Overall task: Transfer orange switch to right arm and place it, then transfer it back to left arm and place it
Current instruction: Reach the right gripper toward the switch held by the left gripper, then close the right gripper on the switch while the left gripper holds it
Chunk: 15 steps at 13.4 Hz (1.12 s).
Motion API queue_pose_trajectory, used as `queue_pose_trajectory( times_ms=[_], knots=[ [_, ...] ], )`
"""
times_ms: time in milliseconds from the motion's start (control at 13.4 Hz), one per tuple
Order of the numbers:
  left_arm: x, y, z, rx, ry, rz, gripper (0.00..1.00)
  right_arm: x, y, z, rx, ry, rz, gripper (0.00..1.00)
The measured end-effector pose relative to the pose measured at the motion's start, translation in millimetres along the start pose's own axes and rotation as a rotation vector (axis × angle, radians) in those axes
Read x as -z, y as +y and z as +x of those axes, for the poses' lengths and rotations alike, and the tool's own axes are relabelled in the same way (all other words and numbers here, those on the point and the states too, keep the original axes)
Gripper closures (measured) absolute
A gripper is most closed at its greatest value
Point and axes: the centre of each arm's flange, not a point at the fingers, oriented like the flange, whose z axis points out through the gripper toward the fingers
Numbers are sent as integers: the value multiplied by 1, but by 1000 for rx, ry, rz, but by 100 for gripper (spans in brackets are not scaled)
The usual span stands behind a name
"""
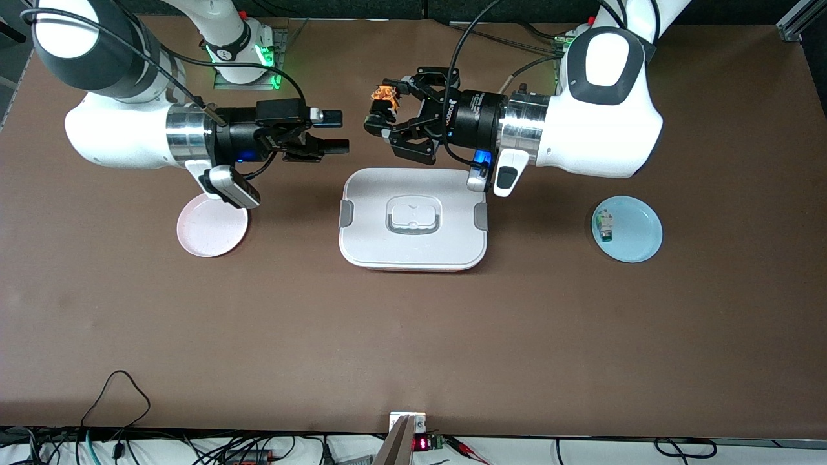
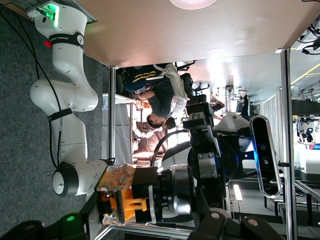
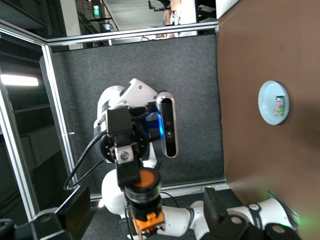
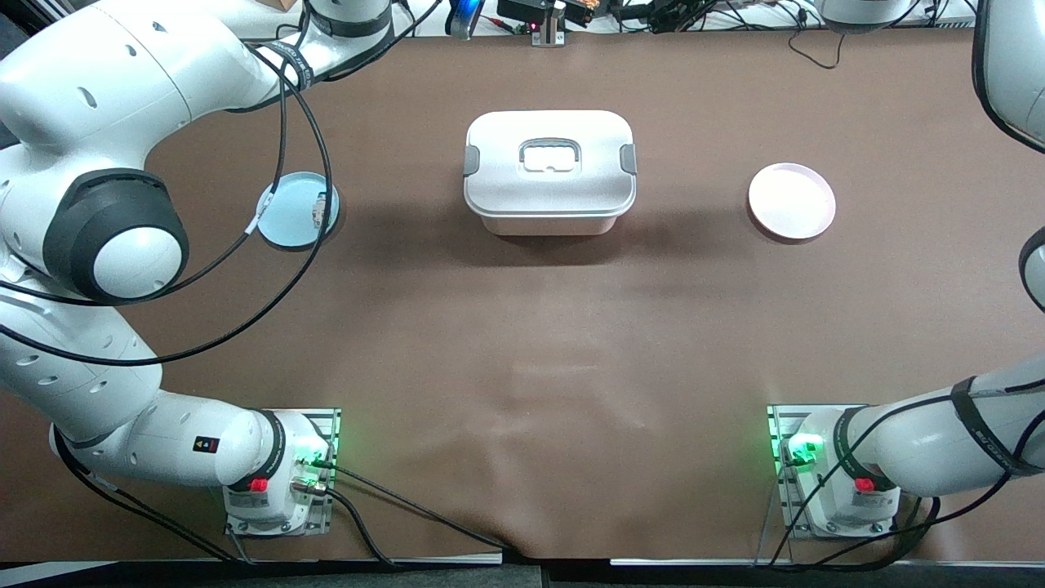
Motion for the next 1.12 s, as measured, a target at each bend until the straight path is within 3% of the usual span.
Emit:
queue_pose_trajectory(
  times_ms=[596,1118],
  knots=[
    [1,1,0,0,0,-1,28,-47,0,-20,-21,17,22,0],
    [1,1,1,1,0,-2,28,-44,10,-34,-42,20,15,3]
  ],
)
